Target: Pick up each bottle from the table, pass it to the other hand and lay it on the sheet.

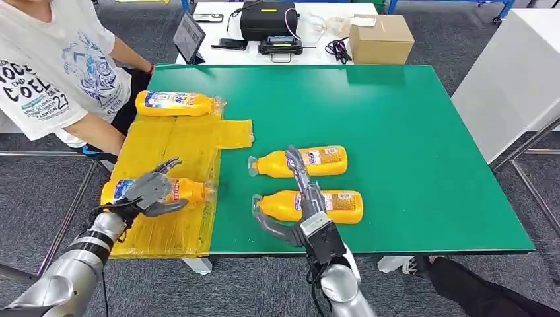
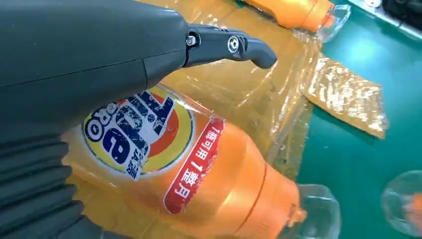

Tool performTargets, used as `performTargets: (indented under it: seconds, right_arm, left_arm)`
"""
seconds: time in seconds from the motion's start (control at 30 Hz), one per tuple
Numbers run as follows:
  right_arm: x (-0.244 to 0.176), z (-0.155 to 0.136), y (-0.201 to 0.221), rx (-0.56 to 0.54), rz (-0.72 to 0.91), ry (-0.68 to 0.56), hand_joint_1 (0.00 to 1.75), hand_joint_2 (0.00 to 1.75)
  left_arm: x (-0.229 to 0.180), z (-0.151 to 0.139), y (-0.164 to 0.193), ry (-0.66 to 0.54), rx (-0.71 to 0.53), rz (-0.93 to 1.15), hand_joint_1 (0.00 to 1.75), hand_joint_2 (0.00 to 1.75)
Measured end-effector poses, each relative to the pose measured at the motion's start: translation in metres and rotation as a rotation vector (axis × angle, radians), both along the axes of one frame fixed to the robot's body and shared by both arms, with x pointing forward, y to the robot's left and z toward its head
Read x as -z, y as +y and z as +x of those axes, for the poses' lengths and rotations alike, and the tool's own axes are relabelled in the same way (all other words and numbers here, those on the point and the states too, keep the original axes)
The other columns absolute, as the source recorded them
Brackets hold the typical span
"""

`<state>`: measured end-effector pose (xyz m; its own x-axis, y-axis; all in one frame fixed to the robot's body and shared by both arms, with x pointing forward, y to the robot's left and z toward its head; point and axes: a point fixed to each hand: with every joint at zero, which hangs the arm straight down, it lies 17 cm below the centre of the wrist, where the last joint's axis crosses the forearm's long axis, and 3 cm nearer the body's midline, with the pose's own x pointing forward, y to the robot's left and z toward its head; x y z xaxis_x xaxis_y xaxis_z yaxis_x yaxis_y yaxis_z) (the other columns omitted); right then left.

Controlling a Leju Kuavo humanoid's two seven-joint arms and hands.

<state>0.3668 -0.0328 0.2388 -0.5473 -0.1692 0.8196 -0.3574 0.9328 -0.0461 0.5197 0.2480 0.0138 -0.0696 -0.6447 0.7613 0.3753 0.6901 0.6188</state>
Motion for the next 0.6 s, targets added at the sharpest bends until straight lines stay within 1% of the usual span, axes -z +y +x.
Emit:
performTargets:
  seconds: [0.1,0.13,0.2,0.27,0.33,0.37,0.4,0.43,0.47,0.53,0.6]
  right_arm:
    - [0.002,0.001,0.002,-0.003,0.001,0.009,0.00,1.75]
    - [0.004,0.002,0.002,-0.004,0.002,0.013,0.00,1.75]
    - [0.006,0.002,0.003,-0.004,0.001,0.018,0.00,1.75]
    - [0.007,0.002,0.003,-0.002,0.000,0.021,0.00,1.75]
    - [0.007,0.002,0.004,-0.003,0.001,0.022,0.00,1.75]
    - [0.007,0.002,0.004,-0.002,0.002,0.023,0.00,1.75]
    - [0.007,0.003,0.003,0.002,0.002,0.023,0.00,1.75]
    - [0.007,0.003,0.003,0.006,0.001,0.023,0.00,1.75]
    - [0.007,0.003,0.003,0.010,-0.001,0.021,0.00,1.75]
    - [0.008,0.003,0.004,0.017,-0.008,0.022,0.00,1.75]
    - [0.008,0.003,0.005,0.021,-0.018,0.021,0.00,1.75]
  left_arm:
    - [-0.004,-0.002,-0.001,0.002,-0.006,-0.084,0.00,0.00]
    - [-0.008,-0.001,0.000,-0.015,-0.016,-0.114,0.00,0.00]
    - [-0.023,0.003,0.006,-0.088,-0.071,-0.186,0.00,0.00]
    - [-0.035,0.006,0.015,-0.161,-0.172,-0.254,0.00,0.00]
    - [-0.038,0.005,0.017,-0.190,-0.223,-0.281,0.00,0.00]
    - [-0.040,0.006,0.020,-0.204,-0.238,-0.282,0.00,1.75]
    - [-0.044,0.006,0.023,-0.231,-0.261,-0.274,0.00,1.75]
    - [-0.050,0.006,0.030,-0.286,-0.299,-0.238,0.00,1.75]
    - [-0.060,0.005,0.040,-0.373,-0.350,-0.175,0.00,1.75]
    - [-0.084,-0.002,0.054,-0.526,-0.438,-0.119,0.00,1.75]
    - [-0.105,-0.005,0.062,-0.614,-0.505,-0.116,0.00,1.75]
